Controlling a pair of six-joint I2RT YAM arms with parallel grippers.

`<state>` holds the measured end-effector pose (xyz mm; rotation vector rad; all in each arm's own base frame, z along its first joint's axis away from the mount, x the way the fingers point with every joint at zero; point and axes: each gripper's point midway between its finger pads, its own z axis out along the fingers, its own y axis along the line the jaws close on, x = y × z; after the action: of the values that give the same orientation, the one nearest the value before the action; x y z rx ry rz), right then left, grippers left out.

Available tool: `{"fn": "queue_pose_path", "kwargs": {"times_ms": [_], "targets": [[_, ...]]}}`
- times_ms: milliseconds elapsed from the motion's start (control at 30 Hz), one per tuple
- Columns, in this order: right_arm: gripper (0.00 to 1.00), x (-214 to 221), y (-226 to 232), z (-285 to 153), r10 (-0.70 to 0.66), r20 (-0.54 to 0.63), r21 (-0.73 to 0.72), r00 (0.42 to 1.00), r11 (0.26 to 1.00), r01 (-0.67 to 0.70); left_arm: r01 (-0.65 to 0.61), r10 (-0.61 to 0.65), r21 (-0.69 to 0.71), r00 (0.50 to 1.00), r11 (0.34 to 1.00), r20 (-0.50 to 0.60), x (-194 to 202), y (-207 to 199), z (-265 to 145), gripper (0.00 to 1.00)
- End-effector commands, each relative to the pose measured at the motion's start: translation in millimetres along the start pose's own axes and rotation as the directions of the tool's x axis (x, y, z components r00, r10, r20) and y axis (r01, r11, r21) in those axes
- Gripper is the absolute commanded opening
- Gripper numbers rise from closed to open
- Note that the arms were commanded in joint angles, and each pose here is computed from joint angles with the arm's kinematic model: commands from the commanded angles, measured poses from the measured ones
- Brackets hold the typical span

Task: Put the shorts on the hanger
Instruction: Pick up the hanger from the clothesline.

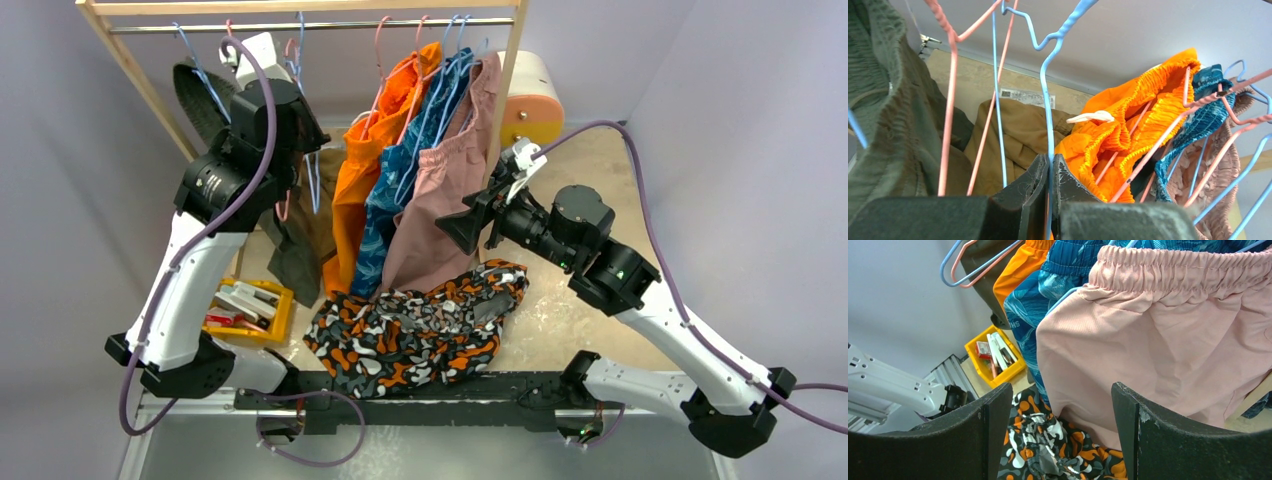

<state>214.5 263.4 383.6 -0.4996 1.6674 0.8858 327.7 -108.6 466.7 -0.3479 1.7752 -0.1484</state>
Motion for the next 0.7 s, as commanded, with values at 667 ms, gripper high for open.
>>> {"fn": "queue_pose_path", "kwargs": {"times_ms": [667], "targets": [[0.74,-10.9,1.5,2.3,0.000,0.038,0.000,0.999,1.000,0.000,0.162,-0.169,0.076,0.981,0.984,0.093,-53.3,10.9,-49.3,0.00]]}}
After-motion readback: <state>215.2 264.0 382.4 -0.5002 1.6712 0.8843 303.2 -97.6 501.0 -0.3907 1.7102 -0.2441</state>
